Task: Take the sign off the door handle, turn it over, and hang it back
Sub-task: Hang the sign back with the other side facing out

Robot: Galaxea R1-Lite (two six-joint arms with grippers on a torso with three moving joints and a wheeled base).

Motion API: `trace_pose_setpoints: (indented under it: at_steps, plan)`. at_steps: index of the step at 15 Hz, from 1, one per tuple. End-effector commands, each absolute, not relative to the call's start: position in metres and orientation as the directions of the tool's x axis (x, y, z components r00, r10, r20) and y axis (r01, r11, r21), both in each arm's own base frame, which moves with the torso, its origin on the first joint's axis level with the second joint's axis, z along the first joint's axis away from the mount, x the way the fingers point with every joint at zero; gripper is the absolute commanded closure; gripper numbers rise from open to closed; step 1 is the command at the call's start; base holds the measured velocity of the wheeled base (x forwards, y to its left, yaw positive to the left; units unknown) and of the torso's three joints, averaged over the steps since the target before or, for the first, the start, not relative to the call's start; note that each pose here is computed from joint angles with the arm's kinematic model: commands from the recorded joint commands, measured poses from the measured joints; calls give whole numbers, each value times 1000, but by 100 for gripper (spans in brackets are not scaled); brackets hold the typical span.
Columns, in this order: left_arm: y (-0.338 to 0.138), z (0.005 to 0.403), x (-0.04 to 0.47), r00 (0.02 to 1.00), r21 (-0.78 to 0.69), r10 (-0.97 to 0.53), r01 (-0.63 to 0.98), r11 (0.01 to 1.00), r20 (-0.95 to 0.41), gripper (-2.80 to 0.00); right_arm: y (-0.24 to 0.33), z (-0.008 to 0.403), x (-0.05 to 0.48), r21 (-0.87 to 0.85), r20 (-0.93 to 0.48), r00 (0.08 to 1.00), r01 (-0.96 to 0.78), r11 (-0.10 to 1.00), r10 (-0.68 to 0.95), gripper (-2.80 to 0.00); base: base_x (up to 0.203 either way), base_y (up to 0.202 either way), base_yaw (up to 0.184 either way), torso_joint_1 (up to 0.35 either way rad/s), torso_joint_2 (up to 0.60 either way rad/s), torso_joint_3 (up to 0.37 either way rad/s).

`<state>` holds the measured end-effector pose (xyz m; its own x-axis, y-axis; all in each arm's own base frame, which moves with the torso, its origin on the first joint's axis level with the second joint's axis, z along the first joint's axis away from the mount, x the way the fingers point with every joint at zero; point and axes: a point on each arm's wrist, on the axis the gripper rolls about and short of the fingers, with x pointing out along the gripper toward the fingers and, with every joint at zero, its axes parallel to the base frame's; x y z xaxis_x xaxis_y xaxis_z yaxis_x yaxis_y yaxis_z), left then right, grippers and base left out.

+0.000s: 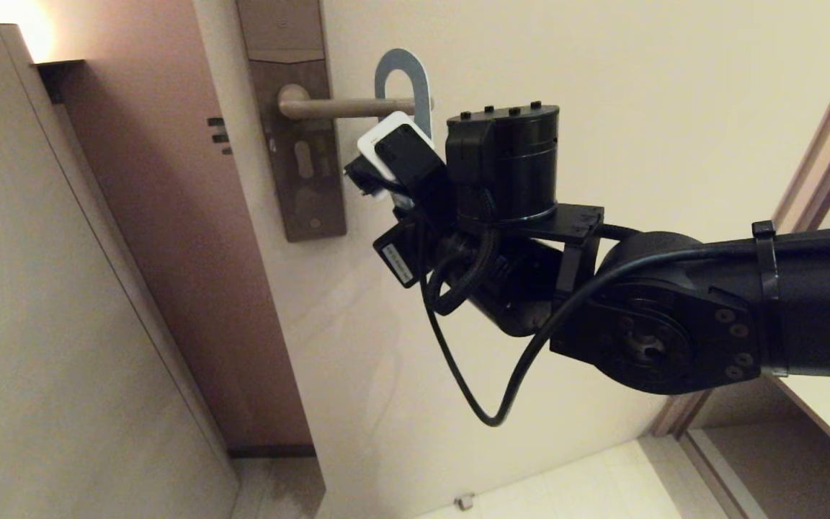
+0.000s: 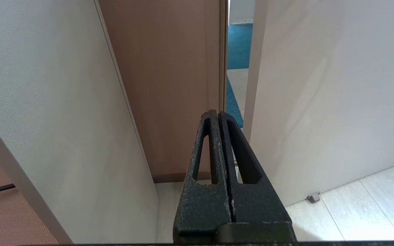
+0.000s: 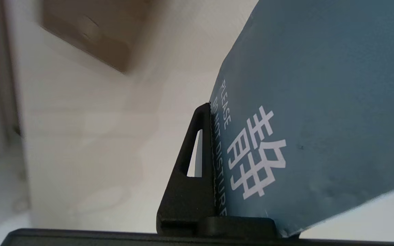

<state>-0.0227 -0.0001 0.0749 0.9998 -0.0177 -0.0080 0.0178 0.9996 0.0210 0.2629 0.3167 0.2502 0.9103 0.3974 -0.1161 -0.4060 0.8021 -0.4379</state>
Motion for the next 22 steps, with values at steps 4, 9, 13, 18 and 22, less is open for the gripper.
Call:
trace_pose_setpoints:
  at_steps: [4, 9, 13, 18, 22]
  plan:
    - [0, 75, -23, 1000, 21, -17, 17, 1000, -8, 0, 343, 242, 244, -429, -87, 881, -454, 781, 465, 0, 0, 0, 0, 0, 0, 0]
    - [0, 75, -23, 1000, 21, -18, 19, 1000, -8, 0, 353, 230, 243, -441, -109, 873, -471, 764, 475, 0, 0, 0, 0, 0, 0, 0]
    - [0, 75, -23, 1000, 20, -18, 19, 1000, -8, 0, 356, 225, 245, -445, -119, 874, -471, 762, 471, 0, 0, 0, 0, 0, 0, 0]
    - [0, 75, -23, 1000, 21, -18, 19, 1000, -8, 0, 358, 221, 245, -447, -127, 873, -475, 758, 472, 0, 0, 0, 0, 0, 0, 0]
    - [0, 75, -23, 1000, 21, -18, 19, 1000, -8, 0, 356, 224, 244, -443, -121, 873, -473, 761, 472, -280, 0, 0, 0, 0, 0, 0]
